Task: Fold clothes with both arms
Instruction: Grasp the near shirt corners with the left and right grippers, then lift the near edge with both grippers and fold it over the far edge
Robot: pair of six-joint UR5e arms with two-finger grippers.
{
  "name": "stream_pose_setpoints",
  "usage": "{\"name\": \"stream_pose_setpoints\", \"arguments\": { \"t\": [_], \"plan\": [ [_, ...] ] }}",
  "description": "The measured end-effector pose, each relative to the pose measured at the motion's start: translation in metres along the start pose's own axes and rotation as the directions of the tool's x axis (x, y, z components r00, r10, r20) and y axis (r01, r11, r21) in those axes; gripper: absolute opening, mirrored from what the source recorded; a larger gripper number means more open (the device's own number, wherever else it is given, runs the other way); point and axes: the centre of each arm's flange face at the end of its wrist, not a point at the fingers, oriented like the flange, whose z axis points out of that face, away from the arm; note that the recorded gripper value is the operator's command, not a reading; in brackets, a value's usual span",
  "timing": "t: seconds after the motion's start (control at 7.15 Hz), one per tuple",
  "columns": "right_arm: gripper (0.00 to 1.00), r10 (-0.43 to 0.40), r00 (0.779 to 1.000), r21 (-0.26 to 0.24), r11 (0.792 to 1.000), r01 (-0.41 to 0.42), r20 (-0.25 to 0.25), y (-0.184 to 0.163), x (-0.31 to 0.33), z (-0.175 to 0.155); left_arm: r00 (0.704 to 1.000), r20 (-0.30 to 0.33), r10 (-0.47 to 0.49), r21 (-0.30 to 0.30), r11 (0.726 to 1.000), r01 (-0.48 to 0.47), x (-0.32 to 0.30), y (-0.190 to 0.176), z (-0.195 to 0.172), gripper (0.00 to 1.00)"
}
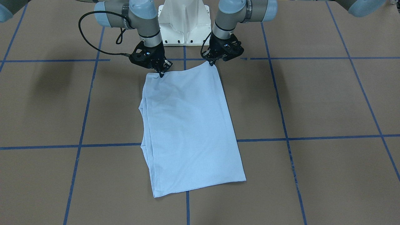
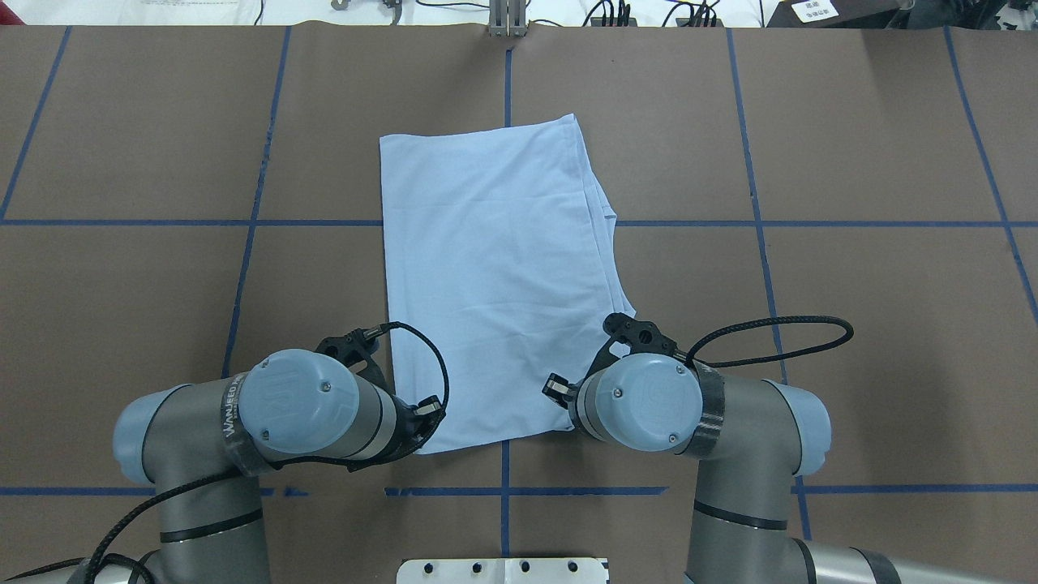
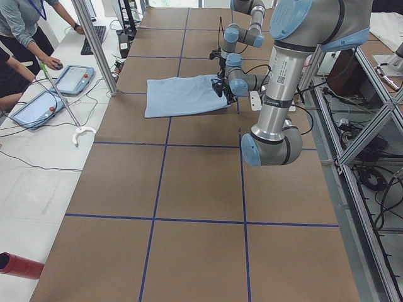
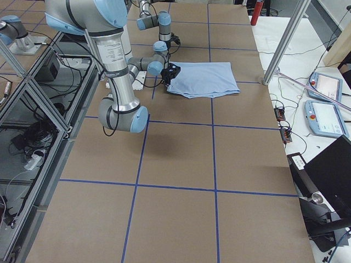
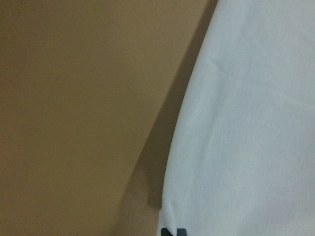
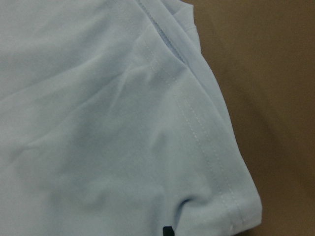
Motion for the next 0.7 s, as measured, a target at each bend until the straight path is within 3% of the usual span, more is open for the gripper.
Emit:
{"name": "stream_pose_setpoints", "arguments": {
  "t": [0.42, 0.7],
  "plan": [
    [0.00, -0.066, 0.996, -0.113, 0.991, 0.073, 0.061, 0.061, 0.024, -0.047, 0.998, 0.004, 0.065, -0.047, 0.997, -0.065, -0.029, 0.053, -0.018, 0.00],
    [0.00, -0.102, 0.993, -0.173, 0.979, 0.112, 0.068, 0.088, 0.050, -0.065, 0.995, 0.035, 0.094, -0.070, 0.993, -0.091, -0.054, 0.074, -0.040, 0.00]
  ]
}}
